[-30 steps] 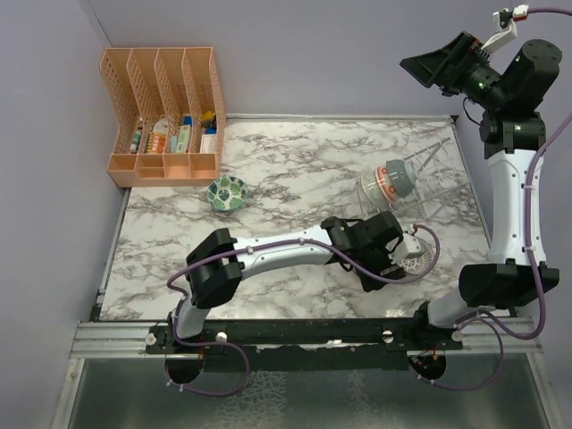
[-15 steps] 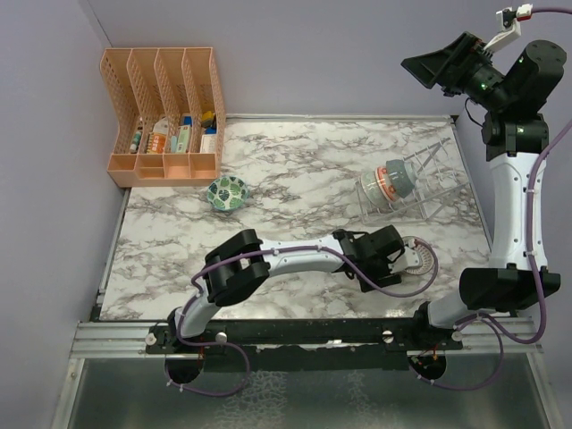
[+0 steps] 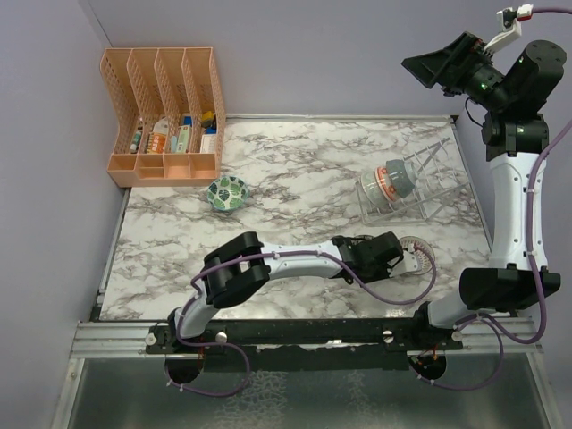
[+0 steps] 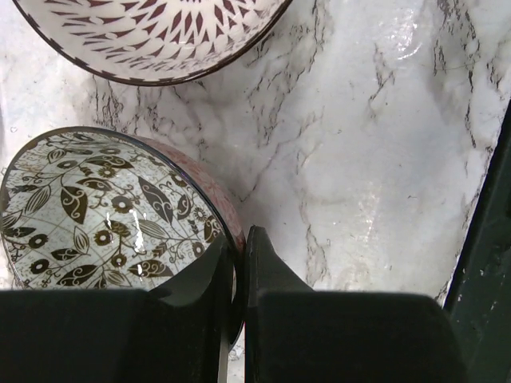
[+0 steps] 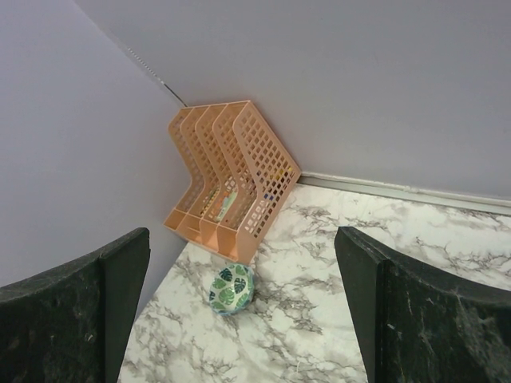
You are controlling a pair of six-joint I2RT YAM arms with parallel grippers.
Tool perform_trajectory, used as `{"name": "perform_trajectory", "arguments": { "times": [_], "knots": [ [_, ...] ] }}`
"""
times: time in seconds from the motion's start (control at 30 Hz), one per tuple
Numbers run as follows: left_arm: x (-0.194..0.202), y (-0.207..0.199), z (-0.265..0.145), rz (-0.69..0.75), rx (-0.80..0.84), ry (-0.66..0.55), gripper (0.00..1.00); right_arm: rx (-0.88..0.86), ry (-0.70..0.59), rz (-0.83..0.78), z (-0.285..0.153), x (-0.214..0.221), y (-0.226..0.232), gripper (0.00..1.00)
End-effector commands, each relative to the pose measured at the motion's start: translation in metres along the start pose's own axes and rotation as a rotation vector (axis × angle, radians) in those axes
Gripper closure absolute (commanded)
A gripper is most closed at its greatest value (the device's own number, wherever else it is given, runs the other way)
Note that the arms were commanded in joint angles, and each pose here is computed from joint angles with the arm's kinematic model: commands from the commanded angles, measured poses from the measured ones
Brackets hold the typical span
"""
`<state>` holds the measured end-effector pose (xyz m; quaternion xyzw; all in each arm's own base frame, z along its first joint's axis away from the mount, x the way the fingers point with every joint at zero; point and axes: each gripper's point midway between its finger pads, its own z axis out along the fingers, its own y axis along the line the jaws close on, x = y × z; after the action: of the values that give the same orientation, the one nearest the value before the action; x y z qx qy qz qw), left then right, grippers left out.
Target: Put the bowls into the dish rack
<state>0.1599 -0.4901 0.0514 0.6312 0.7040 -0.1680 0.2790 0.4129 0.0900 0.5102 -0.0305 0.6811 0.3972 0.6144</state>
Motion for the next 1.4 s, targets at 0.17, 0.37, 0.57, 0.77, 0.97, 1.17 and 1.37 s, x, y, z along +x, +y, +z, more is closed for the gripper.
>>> {"name": "perform_trajectory", "arguments": {
  "times": [0.17,0.37,0.57,0.77,0.97,1.17,1.37],
  "knots": [
    [-0.021,0.001,-0.064,-0.083,0.014,0.002,1.00,0.027,-0.050,-0.015,-0.005,-0.019,0.005,0.00],
    [-0.098,0.030,-0.140,-0.336,0.128,-0.229,1.00,-0.008,-0.086,-0.005,-0.004,-0.036,0.018,0.00],
    [-0.182,0.080,-0.220,-0.576,0.316,-0.608,1.00,-0.062,-0.132,-0.006,-0.001,-0.062,0.032,0.00],
    [-0.222,0.127,-0.275,-0.798,0.606,-0.949,1.00,-0.143,-0.133,0.025,0.003,-0.070,0.044,0.00],
    [-0.258,0.146,-0.298,-0.923,0.934,-1.135,1.00,-0.160,-0.131,0.014,0.001,-0.073,0.048,0.00],
    [-0.256,0.183,-0.266,-1.223,1.109,-1.211,1.00,-0.161,-0.109,0.004,-0.003,-0.067,0.048,0.00],
    [-0.250,0.216,-0.238,-1.402,1.105,-1.287,1.00,-0.152,-0.088,0.006,-0.004,-0.060,0.041,0.00]
  ]
}}
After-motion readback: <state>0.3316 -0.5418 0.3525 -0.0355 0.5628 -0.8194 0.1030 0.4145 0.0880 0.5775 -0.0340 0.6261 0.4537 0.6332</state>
